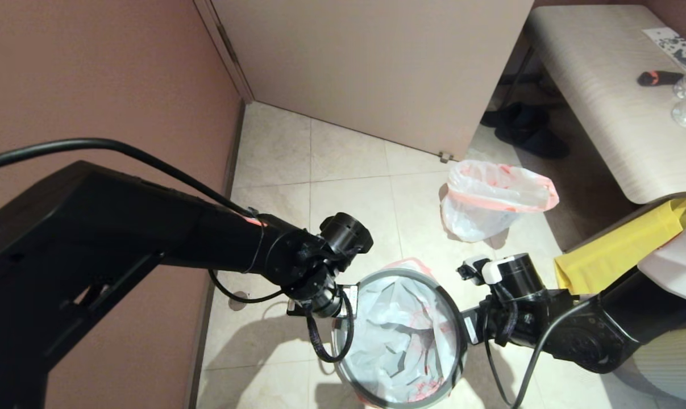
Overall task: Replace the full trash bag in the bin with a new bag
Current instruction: Place the trash can ring on the trash can
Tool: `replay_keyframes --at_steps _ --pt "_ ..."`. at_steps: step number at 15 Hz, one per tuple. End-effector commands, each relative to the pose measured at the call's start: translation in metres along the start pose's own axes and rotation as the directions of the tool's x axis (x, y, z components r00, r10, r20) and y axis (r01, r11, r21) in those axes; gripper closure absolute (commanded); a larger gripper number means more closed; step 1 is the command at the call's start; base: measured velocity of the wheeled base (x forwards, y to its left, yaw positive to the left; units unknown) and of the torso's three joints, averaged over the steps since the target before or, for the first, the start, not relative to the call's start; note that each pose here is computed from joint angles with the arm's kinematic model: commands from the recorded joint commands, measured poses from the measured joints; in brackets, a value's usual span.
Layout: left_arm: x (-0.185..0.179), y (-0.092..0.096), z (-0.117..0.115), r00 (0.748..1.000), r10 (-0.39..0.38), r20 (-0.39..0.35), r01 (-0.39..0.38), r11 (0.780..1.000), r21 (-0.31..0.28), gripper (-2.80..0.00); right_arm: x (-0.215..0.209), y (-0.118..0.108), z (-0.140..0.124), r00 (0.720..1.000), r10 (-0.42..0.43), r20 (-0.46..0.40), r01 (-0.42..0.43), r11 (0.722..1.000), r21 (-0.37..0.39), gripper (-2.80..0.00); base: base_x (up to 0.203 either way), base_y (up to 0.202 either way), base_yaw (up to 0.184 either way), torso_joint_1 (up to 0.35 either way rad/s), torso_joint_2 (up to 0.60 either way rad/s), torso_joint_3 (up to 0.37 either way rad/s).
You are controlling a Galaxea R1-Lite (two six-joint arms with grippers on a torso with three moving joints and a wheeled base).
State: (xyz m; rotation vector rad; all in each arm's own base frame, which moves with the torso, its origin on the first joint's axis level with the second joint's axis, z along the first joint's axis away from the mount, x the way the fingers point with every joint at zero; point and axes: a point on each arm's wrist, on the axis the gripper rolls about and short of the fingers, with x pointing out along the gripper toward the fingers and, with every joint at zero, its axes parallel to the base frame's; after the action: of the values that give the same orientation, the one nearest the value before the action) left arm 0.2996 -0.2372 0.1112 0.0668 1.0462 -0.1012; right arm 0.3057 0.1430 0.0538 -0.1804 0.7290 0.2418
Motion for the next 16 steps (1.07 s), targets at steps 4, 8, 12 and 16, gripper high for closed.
replay_keyframes --at_steps 4,8,12,16 --pt "0.025 -0.002 -0.005 0.998 0.004 -0.065 -0.005 1.000 -0.016 0.00 0.004 0.000 -0.002 1.000 -0.001 -0.009 0.001 1.000 0.001 0.00 0.000 0.000 0.000 0.000 0.00 0.000" --pt "0.033 -0.004 -0.007 0.996 -0.003 -0.089 0.001 1.000 -0.017 0.00 0.007 0.001 -0.004 1.000 0.000 -0.019 0.000 1.000 -0.001 0.00 0.000 0.000 0.000 0.000 0.00 0.000" --pt "0.046 -0.006 -0.011 0.994 0.011 -0.113 -0.012 1.000 -0.010 0.00 0.011 0.001 -0.008 0.999 0.001 -0.034 -0.001 1.000 -0.002 0.00 0.000 0.000 0.000 0.000 0.00 0.000" --pt "0.044 -0.007 -0.007 0.995 0.004 -0.099 -0.006 1.000 -0.015 0.00 0.012 0.002 -0.009 0.999 0.003 -0.037 -0.003 1.000 -0.005 0.00 0.000 0.000 0.000 0.000 0.00 0.000"
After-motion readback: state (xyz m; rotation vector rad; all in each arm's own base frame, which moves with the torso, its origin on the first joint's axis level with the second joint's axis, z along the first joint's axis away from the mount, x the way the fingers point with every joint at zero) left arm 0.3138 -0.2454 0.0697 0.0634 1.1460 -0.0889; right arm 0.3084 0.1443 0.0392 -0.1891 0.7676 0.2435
